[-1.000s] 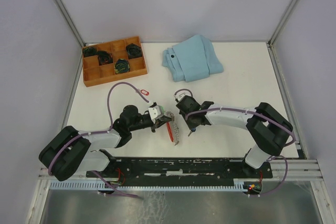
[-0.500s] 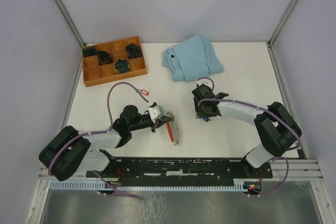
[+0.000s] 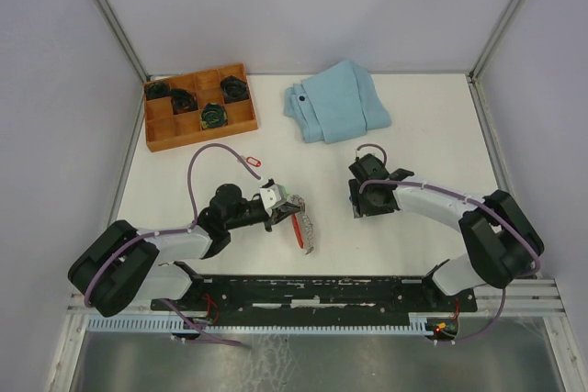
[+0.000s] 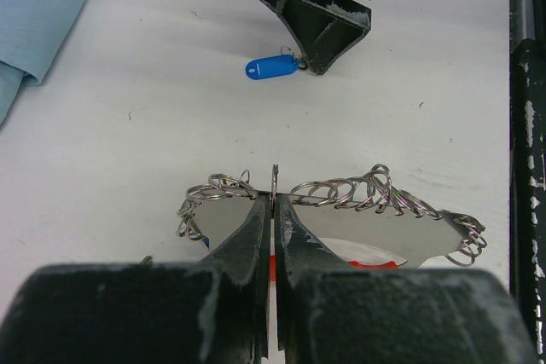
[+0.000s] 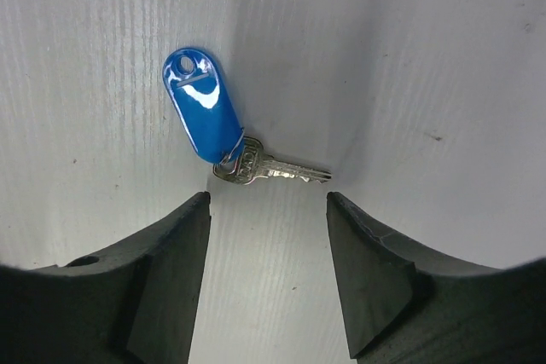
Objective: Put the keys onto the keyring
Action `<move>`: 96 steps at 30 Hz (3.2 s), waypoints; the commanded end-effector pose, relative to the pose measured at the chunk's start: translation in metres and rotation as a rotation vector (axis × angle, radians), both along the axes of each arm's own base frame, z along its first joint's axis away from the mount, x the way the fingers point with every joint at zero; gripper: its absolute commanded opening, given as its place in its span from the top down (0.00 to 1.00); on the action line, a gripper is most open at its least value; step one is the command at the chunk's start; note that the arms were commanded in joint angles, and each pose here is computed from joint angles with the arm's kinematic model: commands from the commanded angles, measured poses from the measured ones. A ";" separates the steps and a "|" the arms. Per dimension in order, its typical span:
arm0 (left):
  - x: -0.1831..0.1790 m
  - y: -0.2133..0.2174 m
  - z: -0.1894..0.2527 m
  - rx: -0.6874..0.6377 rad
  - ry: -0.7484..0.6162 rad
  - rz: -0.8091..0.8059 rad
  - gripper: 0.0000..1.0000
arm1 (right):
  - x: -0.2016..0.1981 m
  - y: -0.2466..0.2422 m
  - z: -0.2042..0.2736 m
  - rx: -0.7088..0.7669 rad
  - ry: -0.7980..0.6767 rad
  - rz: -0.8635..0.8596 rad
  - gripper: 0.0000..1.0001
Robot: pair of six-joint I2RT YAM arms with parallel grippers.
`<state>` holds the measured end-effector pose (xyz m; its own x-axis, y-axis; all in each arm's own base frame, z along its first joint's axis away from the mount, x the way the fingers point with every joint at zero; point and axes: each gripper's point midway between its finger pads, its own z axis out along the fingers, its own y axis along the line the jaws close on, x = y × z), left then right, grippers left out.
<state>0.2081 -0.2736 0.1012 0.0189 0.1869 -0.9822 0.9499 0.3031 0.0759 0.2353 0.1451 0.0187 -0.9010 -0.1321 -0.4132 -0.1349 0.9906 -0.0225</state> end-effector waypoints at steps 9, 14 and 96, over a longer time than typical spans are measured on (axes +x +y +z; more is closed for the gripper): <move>0.006 -0.007 0.027 -0.061 -0.090 -0.021 0.97 | 0.021 0.018 0.044 0.088 -0.204 -0.137 0.47; 0.006 -0.007 0.027 -0.062 -0.090 -0.022 0.97 | 0.029 0.023 0.046 0.049 -0.327 -0.260 0.57; 0.007 -0.022 0.032 -0.050 -0.115 -0.118 0.97 | -0.047 0.101 0.117 0.259 -0.341 0.925 0.99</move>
<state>0.2048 -0.2830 0.1043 0.0308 0.1866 -0.9820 0.9689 0.2359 0.0752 0.2147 0.2182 0.1309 -0.4278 -0.4883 -0.7606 -0.6875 0.7221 -0.0769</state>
